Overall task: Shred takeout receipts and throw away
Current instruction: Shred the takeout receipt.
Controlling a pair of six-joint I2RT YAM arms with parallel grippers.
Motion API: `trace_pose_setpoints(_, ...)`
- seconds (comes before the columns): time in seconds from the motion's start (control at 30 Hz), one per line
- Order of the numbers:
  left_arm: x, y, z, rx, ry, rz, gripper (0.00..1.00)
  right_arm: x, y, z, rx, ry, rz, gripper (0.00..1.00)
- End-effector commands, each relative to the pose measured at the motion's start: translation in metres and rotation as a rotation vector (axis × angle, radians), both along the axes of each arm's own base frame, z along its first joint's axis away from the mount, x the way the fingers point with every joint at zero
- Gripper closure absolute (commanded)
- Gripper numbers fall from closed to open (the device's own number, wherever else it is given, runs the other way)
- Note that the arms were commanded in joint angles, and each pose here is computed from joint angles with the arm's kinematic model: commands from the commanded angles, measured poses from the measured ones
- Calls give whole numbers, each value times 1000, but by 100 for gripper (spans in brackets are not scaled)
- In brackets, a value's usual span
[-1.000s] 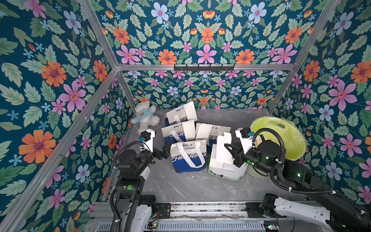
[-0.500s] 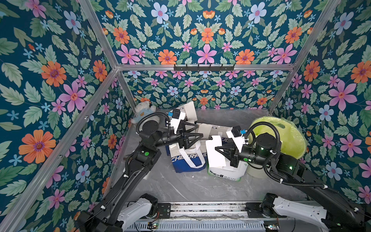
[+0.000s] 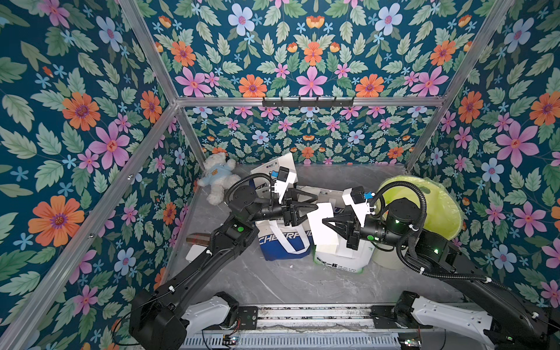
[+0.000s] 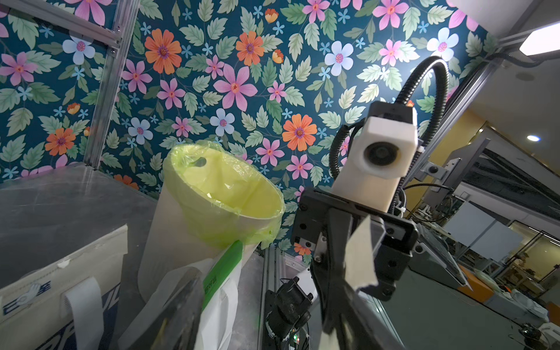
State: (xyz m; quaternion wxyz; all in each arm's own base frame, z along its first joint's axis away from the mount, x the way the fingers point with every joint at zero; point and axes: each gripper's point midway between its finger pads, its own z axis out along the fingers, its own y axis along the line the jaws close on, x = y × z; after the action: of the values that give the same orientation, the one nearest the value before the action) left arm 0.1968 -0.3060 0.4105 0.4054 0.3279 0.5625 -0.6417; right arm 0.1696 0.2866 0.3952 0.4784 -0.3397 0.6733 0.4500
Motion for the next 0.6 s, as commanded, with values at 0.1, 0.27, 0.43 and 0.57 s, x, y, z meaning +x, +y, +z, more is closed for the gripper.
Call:
trace_pose_setpoints(0.1, -11, 7, 9, -46, -29, -7, 30, 7, -2, 9, 27, -21, -33, 100)
trace_pose_setpoints(0.27, -20, 14, 11, -64, -55, 2, 24, 9, -7, 9, 32, -22, -57, 100)
trace_pose_setpoints(0.43, -25, 21, 15, -92, -85, 25, 17, 8, -7, 9, 41, -10, -54, 100)
trace_pose_setpoints(0.57, -26, 21, 16, -97, -75, 13, 15, 8, -5, 11, 51, -3, -48, 100)
